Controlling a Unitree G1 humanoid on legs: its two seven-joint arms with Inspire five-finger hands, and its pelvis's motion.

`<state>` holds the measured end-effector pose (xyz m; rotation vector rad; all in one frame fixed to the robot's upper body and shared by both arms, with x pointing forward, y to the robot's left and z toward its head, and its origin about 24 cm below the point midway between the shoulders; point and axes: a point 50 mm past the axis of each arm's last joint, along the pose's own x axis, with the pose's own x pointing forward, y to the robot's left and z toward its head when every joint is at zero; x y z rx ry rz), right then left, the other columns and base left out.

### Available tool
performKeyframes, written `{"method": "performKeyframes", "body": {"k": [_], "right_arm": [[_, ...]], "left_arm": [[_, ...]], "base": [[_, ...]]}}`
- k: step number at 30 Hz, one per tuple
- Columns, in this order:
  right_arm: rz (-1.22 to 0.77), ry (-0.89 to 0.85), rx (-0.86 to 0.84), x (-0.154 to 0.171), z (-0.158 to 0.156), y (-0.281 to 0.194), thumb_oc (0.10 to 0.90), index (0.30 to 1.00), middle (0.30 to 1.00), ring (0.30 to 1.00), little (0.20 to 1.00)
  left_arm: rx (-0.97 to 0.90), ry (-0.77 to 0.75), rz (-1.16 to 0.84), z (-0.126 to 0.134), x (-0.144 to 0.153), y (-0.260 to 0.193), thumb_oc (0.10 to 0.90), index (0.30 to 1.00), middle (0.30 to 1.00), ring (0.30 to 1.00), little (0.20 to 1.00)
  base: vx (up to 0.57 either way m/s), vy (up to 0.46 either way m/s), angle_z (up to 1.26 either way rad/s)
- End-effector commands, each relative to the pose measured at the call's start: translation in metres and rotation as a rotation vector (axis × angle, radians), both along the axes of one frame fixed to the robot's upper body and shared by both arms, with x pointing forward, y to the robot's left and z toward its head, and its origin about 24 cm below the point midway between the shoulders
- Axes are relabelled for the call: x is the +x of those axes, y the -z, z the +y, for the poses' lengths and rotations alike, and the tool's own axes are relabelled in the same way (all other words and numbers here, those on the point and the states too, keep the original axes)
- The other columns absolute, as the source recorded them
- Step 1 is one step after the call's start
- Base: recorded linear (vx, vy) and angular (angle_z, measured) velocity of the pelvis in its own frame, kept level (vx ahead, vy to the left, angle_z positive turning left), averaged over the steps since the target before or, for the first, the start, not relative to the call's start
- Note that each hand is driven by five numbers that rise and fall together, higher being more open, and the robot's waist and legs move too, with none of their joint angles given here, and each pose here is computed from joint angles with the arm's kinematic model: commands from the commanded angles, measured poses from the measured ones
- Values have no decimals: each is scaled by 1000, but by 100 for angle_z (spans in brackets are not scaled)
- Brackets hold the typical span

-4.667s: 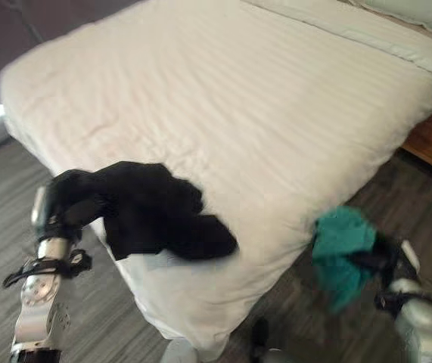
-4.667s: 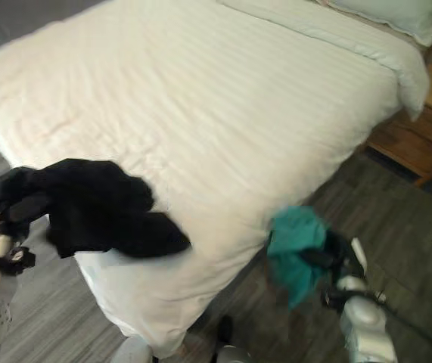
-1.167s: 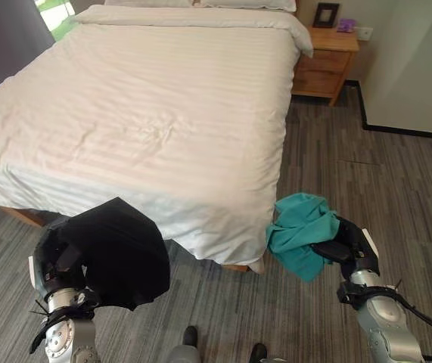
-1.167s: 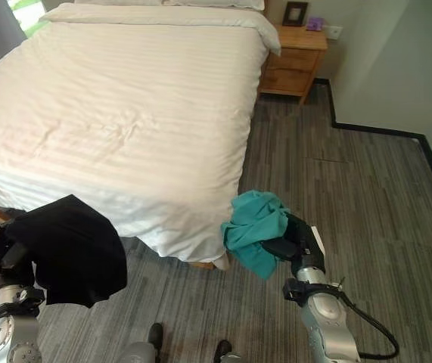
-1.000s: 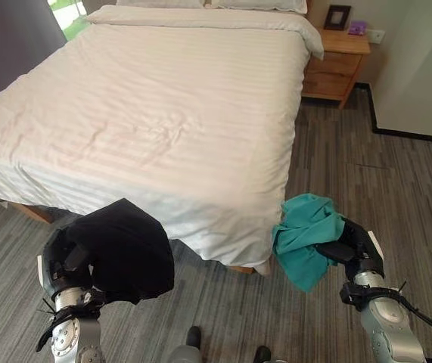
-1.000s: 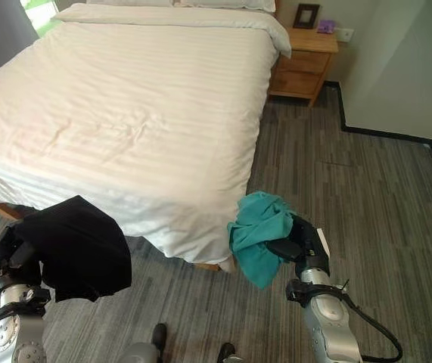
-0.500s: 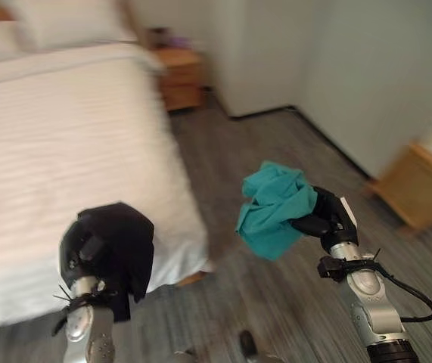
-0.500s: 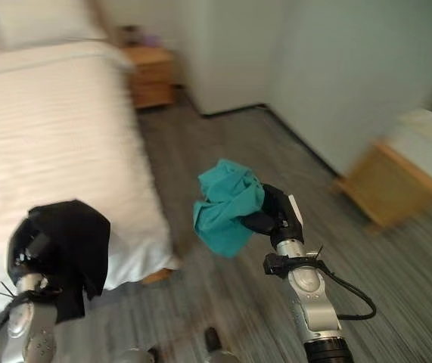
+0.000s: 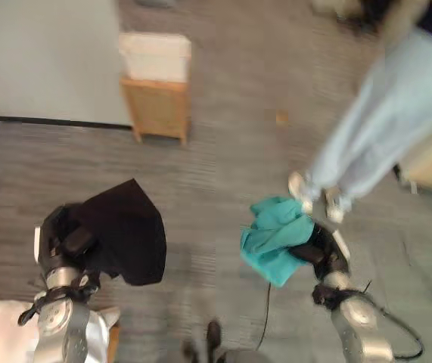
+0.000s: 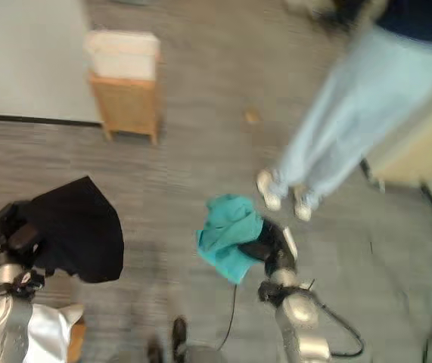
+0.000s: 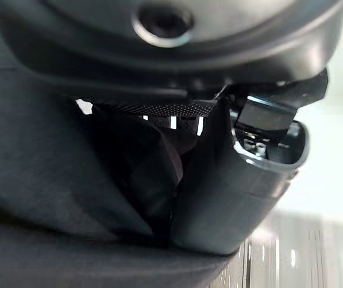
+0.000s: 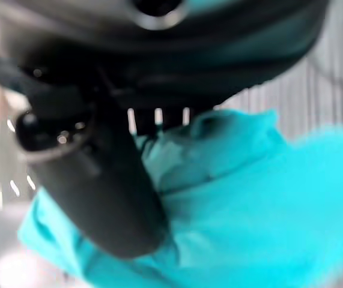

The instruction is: Pick up bed clothes into laundry basket.

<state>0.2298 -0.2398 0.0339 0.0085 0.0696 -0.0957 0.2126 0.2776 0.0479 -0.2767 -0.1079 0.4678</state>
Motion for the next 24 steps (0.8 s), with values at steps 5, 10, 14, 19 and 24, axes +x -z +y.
{"method": "performKeyframes", "body": {"k": [5, 10, 14, 19, 24], "right_arm": [[-359, -37, -83, 24, -5, -75, 400, 300, 300, 300, 300], [-359, -8, -60, 30, -13, -78, 400, 300, 300, 300, 300], [-297, 25, -50, 19, -15, -60, 400, 300, 300, 300, 300], [-10, 90, 266, -2, -3, 20, 400, 300, 300, 300, 300], [-66, 87, 86, 17, -27, -7, 400, 300, 300, 300, 300]], "left_arm": [[156, 54, -259, 4, 5, -57, 400, 300, 300, 300, 300], [53, 63, -202, -3, 3, -34, 400, 300, 300, 300, 300], [94, 44, -204, -3, 3, -39, 400, 300, 300, 300, 300], [154, 176, 85, -17, 27, 9, 400, 300, 300, 300, 300], [237, 87, 37, 6, 19, -10, 400, 300, 300, 300, 300]], "base": [[-47, -123, -7], [-136, -74, 9], [-30, 22, 25], [46, -88, 7], [101, -150, -1]]}}
